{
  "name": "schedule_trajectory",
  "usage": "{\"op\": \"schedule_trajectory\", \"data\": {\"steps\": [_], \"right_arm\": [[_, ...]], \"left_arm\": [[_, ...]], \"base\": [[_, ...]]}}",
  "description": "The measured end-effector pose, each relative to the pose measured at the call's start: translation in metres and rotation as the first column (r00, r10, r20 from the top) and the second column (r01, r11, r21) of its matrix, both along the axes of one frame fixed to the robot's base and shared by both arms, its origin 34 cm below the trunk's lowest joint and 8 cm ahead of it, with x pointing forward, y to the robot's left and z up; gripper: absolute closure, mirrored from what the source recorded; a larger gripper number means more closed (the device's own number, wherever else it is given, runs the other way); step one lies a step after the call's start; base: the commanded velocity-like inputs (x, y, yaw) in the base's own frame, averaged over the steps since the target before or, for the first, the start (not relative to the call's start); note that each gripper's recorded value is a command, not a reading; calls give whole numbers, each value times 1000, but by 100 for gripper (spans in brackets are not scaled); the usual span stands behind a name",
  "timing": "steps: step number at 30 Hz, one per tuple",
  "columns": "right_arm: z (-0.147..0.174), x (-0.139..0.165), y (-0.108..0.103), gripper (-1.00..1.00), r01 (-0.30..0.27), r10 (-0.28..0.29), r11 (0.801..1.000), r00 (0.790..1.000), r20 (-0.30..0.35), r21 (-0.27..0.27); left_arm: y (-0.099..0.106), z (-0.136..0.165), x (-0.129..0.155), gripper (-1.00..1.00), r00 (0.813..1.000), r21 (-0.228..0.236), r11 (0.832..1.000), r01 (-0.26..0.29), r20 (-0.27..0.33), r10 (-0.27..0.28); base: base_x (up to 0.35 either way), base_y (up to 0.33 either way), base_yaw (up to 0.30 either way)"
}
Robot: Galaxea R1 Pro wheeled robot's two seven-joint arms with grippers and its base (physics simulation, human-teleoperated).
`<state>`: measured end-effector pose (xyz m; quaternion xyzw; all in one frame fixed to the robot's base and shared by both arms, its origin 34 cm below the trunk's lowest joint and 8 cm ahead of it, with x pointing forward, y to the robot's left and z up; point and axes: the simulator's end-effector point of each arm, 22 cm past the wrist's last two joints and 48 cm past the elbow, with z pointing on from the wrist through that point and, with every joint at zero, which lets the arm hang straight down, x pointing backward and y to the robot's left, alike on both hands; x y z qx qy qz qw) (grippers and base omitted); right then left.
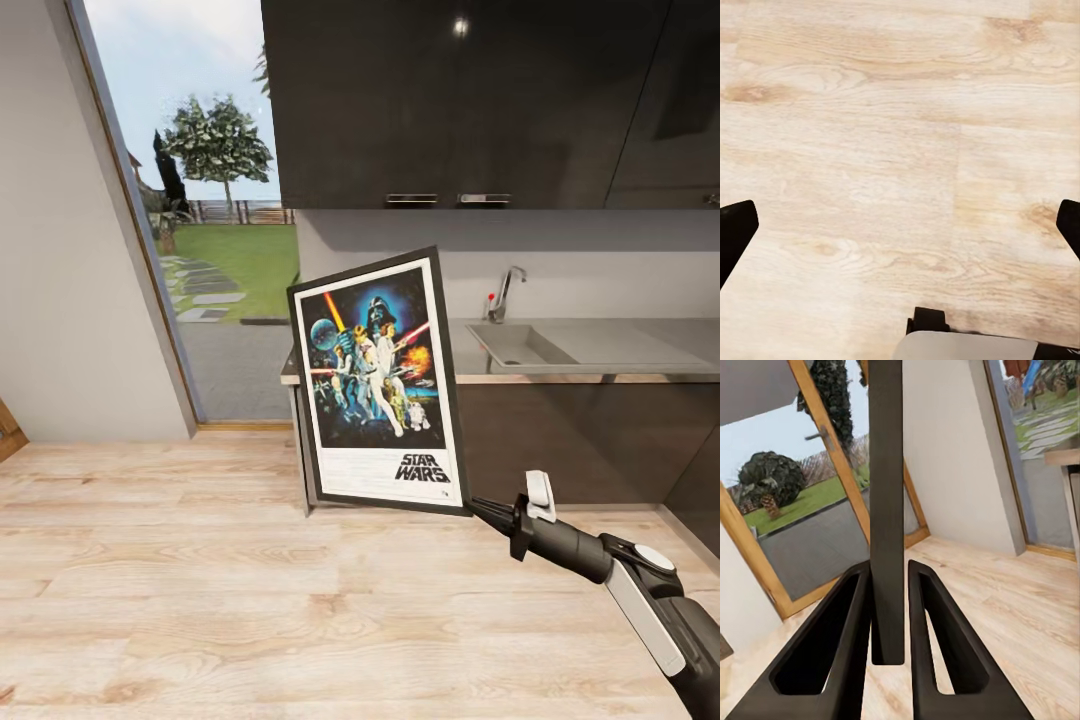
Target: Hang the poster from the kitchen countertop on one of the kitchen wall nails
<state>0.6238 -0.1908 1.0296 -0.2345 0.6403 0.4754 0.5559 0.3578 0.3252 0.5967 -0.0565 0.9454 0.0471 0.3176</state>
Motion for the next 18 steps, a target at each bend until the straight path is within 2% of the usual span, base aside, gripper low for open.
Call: {"op": "schedule_trajectory", "data": {"steps": [13,18], "right_arm": [[0,0,1,100,1,-1,1000,1000,2,-3],[6,0,8,100,-2,2,1000,1000,4,16]], "left_arm": [[0,0,0,-100,1000,0,1000,0,0,0],[0,5,-1,-100,1000,0,1000,0,0,0]], "base": [[0,0,0],[0,0,0]]}}
